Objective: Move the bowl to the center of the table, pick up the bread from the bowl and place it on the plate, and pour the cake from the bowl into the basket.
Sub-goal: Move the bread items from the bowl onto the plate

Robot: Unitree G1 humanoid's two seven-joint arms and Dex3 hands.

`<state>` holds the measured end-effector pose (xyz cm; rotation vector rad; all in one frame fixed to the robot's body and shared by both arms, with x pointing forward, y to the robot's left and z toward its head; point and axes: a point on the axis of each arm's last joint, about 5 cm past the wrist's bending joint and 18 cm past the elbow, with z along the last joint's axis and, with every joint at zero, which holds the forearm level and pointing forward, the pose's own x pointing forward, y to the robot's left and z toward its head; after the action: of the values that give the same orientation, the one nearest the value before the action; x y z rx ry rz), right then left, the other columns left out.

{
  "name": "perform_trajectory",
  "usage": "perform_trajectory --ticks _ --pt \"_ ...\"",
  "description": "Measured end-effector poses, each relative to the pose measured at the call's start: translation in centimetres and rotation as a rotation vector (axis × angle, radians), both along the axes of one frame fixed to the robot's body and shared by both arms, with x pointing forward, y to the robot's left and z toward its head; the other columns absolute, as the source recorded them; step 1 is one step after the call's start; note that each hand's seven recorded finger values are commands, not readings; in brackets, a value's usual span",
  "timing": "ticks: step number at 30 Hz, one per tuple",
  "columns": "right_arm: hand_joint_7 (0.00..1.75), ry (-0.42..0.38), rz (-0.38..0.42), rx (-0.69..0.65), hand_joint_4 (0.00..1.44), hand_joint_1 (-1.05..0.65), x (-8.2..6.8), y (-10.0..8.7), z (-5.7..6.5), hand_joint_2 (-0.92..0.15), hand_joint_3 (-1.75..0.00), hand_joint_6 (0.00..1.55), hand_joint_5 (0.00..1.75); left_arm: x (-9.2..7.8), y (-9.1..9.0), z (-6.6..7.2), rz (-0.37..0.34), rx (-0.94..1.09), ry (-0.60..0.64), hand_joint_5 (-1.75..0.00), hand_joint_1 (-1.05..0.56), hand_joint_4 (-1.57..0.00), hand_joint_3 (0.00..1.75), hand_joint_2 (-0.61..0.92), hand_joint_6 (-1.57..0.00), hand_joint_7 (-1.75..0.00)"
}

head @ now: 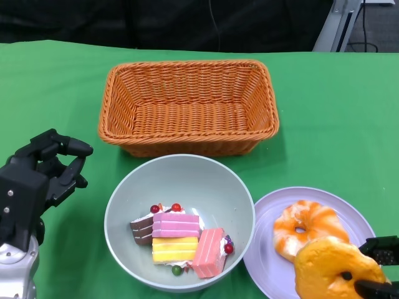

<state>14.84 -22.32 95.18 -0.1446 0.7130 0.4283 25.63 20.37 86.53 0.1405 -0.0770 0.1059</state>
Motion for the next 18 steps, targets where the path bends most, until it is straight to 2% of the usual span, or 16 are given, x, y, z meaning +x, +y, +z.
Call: perform_trajectory --ticks 7,11,18 --pt "1.46 0.006 0.034 0.008 0.59 -0.05 0.5 0.6 -0.6 -0.80 -0.76 0.55 1.74 0.1 -0.1 0.1 -0.005 0.003 -0.008 -1.41 -0.10 -0.79 0.39 0.92 -0.77 -1.12" --pt "1.46 0.003 0.049 -0.006 0.59 -0.05 1.1 1.1 -0.8 -0.75 -0.79 0.58 1.74 0.1 -0.2 0.3 -0.012 0.011 -0.014 -1.40 -0.10 -0.79 0.39 0.92 -0.77 -1.12" --pt "1.39 0.024 0.043 -0.042 0.62 -0.08 2.1 1.8 -1.8 -0.76 -0.75 0.62 1.73 0.0 -0.1 0.2 -0.012 0.014 -0.011 -1.41 -0.10 -0.79 0.39 0.92 -0.77 -1.12"
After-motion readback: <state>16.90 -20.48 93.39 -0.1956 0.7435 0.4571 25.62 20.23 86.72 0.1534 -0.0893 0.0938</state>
